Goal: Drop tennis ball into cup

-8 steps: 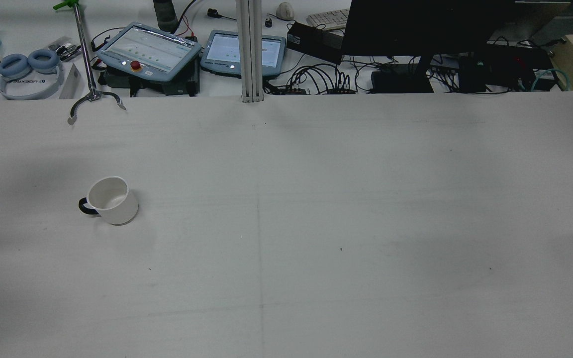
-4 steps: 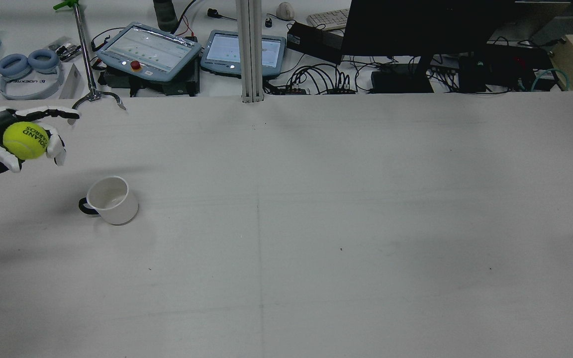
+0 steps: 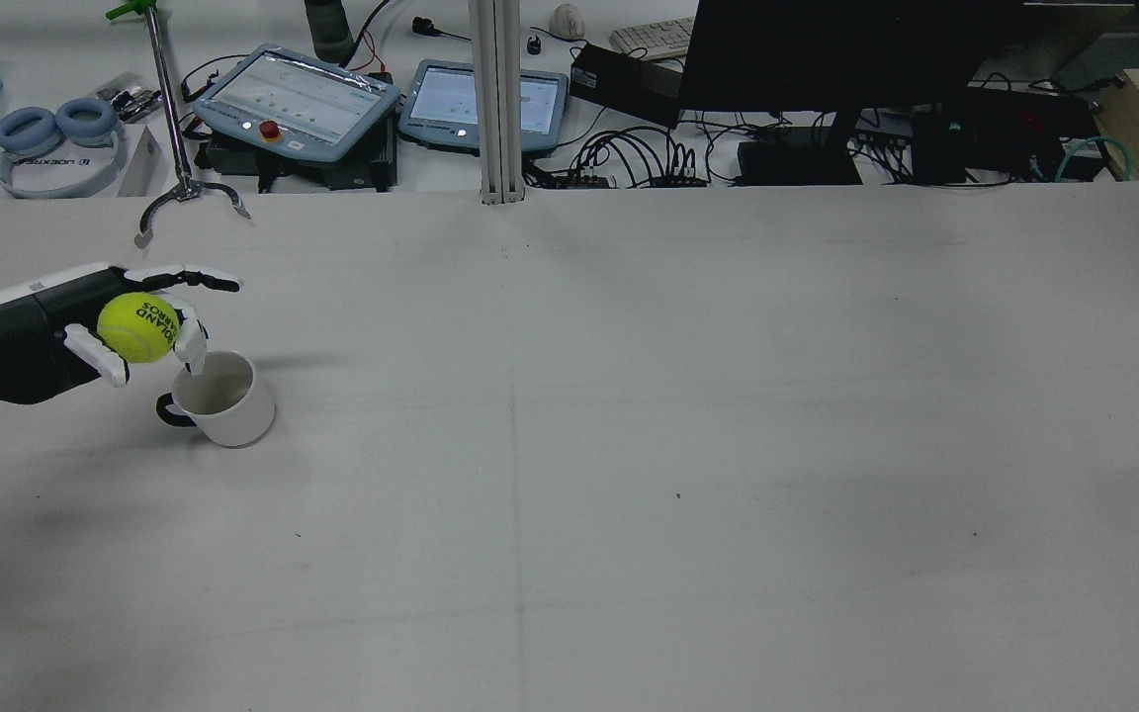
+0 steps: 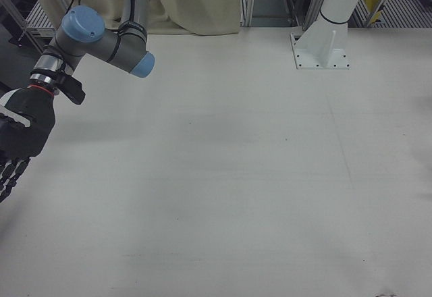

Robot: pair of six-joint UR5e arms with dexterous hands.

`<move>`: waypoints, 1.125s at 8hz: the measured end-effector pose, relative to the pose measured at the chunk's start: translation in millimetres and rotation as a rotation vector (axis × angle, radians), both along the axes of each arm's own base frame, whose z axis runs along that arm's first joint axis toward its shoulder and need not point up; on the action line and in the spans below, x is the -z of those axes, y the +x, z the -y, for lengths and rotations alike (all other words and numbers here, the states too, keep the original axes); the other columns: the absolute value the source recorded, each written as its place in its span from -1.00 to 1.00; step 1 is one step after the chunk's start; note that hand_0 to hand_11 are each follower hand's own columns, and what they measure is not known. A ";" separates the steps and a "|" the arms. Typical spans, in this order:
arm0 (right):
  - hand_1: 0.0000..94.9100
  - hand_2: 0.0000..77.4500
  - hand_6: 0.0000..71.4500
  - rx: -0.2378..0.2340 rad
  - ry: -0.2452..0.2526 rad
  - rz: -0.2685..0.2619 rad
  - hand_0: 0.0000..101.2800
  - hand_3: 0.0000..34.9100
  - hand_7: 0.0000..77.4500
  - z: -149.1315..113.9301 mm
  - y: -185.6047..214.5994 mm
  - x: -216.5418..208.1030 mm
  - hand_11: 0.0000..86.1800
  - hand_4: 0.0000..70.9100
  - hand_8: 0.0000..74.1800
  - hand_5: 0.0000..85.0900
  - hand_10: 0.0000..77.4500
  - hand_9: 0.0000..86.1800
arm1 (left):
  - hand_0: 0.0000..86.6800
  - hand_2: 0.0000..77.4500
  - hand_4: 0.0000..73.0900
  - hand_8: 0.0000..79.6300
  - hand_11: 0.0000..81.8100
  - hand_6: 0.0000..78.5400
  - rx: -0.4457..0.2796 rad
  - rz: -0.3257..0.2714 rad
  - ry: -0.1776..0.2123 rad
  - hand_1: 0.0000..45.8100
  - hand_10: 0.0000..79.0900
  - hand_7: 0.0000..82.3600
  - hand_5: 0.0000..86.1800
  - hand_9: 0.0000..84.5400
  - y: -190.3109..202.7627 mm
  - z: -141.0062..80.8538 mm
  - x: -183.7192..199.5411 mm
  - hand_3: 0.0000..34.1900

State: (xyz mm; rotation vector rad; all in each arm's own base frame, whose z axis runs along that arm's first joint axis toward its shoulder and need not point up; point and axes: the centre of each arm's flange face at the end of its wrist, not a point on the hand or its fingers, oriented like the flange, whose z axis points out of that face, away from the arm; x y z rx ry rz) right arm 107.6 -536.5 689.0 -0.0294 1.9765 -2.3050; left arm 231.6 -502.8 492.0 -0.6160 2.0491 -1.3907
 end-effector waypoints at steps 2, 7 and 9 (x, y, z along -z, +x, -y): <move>-0.99 -0.99 -1.00 0.000 0.000 0.000 -1.00 -1.00 -1.00 0.0 0.0 -0.3 -0.99 -1.00 -1.00 -1.00 -1.00 -1.00 | 0.26 -0.96 -0.49 0.05 0.03 0.75 -0.005 -0.002 0.001 -0.48 -0.24 0.05 -0.51 0.28 5.5 4.0 -2.2 -1.00; -0.99 -0.99 -1.00 0.000 0.000 0.000 -1.00 -1.00 -1.00 0.0 -0.1 -0.4 -0.99 -1.00 -1.00 -1.00 -1.00 -1.00 | 0.09 -0.70 -0.73 -0.81 -0.92 0.13 -0.014 0.003 -0.003 -0.48 -0.97 -0.48 -0.76 -0.94 16.5 15.8 -8.4 -1.00; -0.99 -0.99 -1.00 0.000 0.000 0.000 -1.00 -1.00 -1.00 -0.1 0.1 -0.4 -0.99 -1.00 -1.00 -1.00 -1.00 -1.00 | 0.09 -0.75 -0.73 -0.84 -0.93 -0.36 -0.015 0.001 -0.001 -0.52 -0.97 -0.96 -0.80 -0.95 19.2 19.9 -5.9 -1.00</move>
